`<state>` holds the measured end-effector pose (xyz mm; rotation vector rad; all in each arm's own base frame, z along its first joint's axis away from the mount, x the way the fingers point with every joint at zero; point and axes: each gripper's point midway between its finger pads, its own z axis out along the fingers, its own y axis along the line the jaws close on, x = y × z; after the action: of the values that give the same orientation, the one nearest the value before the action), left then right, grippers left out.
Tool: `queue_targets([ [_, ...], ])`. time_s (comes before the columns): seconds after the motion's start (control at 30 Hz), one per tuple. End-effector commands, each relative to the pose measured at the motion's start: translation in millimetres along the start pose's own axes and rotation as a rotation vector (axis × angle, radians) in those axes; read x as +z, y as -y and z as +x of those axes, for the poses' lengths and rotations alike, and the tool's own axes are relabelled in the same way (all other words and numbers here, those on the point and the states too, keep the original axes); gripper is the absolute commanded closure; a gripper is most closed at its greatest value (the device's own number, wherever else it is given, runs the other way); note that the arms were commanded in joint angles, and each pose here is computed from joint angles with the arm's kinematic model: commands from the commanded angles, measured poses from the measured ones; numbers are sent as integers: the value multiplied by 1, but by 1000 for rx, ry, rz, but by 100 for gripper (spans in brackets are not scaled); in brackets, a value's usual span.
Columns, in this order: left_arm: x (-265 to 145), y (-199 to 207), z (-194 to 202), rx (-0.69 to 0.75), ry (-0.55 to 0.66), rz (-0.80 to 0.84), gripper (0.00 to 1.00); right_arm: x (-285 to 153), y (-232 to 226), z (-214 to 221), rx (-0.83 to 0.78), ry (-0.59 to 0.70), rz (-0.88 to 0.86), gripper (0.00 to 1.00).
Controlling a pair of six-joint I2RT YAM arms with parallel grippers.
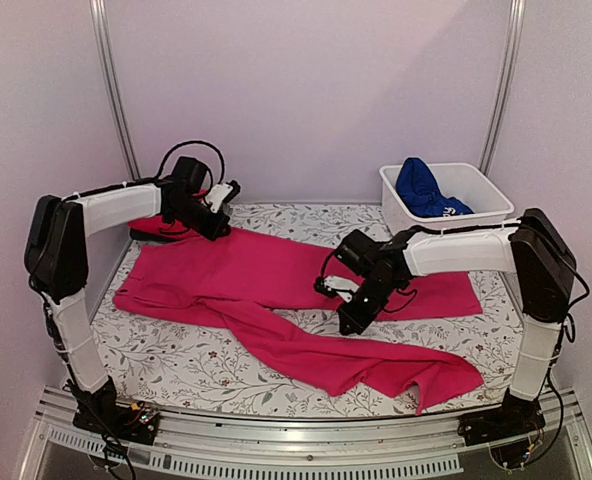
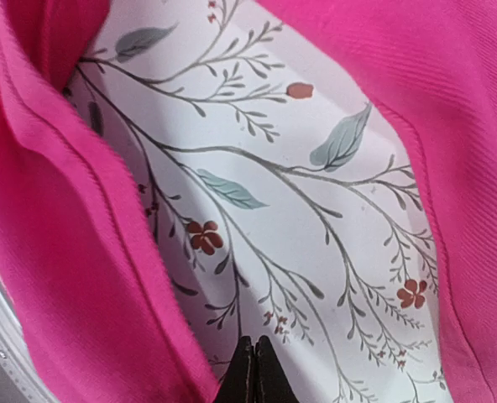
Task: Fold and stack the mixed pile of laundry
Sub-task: Flatten out the crumpled trousers at the center of the board.
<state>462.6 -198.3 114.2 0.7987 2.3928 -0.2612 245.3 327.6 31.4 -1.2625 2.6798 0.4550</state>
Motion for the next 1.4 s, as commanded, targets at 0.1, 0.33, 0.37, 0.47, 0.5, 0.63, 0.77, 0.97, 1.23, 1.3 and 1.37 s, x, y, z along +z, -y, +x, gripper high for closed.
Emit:
queue_targets([
  [0.1,25,-59,-41,-83,94,-264,100,-66,43,-36,162,205,72,75],
  [0.33,45,-107,-57,-198,2,-471,51,-54,92,-25,292,163,177,60],
  [0.37,34,-107,-58,-215,13,-478,44,-48,100,-20,322,143,183,59],
  [0.47,-6,-106,-41,-350,35,-470,36,-33,116,-7,392,108,178,57],
  [0.5,-19,-106,-30,-416,39,-447,35,-31,119,-3,413,106,173,56],
  [0.63,-49,-95,39,-670,9,-327,34,-15,134,23,481,53,161,56],
  [0.77,-54,-83,113,-889,-47,-249,33,-4,151,50,567,4,142,56],
  [0.97,-57,-83,201,-1117,-212,-330,42,-10,174,81,671,-17,141,55],
  [1.23,-84,-157,251,-1288,-236,-513,44,-84,177,29,620,157,97,46],
  [1.3,-94,-171,231,-1222,-194,-516,41,-110,151,15,584,217,15,42],
  [1.37,-96,-163,180,-1059,-82,-396,39,-135,115,8,526,253,-50,39],
])
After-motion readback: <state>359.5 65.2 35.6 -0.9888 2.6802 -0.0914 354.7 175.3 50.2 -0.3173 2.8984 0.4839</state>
